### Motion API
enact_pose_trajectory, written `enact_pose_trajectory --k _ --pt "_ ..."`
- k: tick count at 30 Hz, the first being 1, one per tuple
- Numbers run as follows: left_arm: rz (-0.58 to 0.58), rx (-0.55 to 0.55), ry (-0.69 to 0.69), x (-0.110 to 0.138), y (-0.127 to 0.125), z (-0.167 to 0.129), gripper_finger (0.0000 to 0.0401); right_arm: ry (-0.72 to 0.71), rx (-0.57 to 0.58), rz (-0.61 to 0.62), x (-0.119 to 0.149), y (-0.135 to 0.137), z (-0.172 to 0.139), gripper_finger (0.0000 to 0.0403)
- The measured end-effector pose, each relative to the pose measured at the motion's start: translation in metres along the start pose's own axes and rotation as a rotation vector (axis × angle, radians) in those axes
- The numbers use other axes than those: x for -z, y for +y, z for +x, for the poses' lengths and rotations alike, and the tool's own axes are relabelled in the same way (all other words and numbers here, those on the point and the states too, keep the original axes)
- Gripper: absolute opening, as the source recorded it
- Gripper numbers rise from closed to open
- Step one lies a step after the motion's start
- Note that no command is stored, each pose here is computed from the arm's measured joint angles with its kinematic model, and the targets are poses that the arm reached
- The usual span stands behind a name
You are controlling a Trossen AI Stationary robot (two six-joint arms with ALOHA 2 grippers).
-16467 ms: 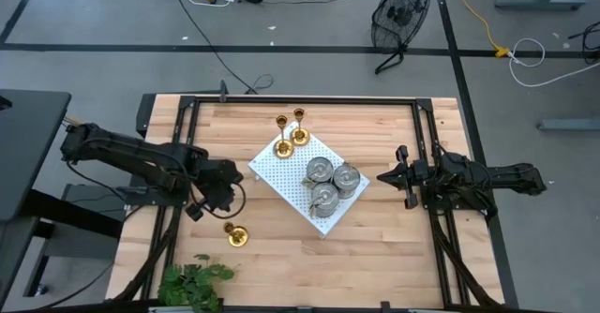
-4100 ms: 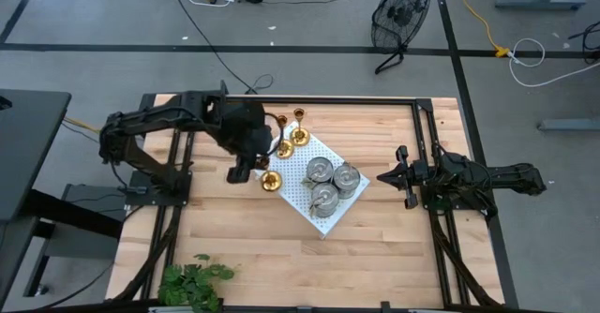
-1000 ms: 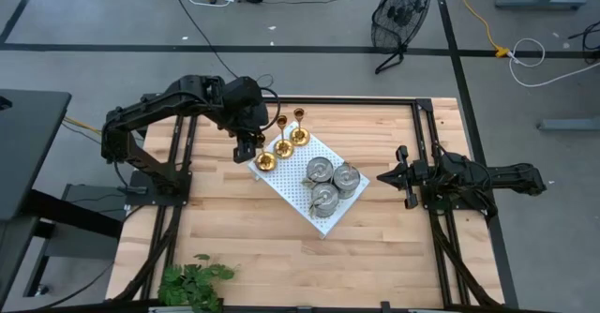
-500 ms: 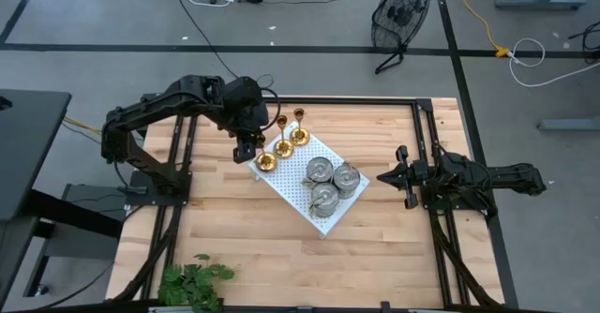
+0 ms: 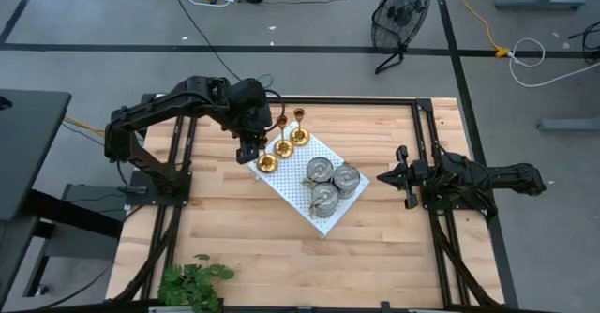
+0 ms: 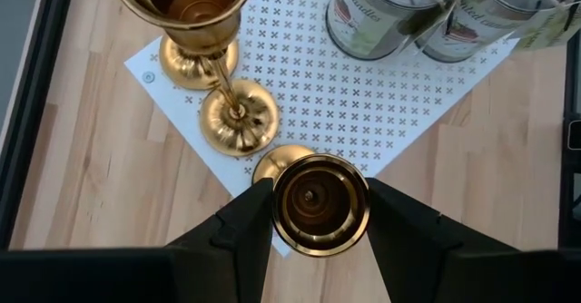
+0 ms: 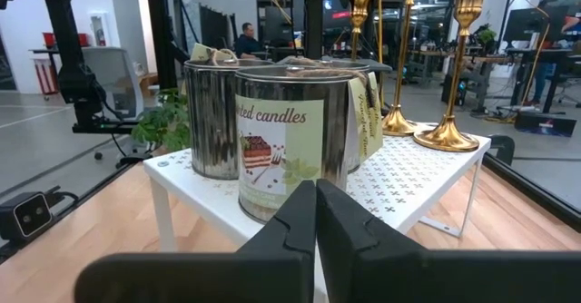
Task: Pick & Place candle stick holders
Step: Put the gold candle holder on the shelf align with the other gold metal candle holder
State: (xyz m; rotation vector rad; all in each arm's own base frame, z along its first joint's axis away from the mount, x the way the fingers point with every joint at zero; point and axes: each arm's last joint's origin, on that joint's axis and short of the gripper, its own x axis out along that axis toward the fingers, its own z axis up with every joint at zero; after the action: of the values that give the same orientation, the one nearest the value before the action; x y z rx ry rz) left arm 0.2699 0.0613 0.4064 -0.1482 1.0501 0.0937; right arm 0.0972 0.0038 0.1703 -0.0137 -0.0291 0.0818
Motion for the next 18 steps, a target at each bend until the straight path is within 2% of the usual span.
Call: enact_pose_trajectory --k 18 --pt "0.003 0.024 -0.012 -0.0043 -0.0001 0.0049 0.0172 0.0 0.0 0.0 0.0 0.0 0.0 0.0016"
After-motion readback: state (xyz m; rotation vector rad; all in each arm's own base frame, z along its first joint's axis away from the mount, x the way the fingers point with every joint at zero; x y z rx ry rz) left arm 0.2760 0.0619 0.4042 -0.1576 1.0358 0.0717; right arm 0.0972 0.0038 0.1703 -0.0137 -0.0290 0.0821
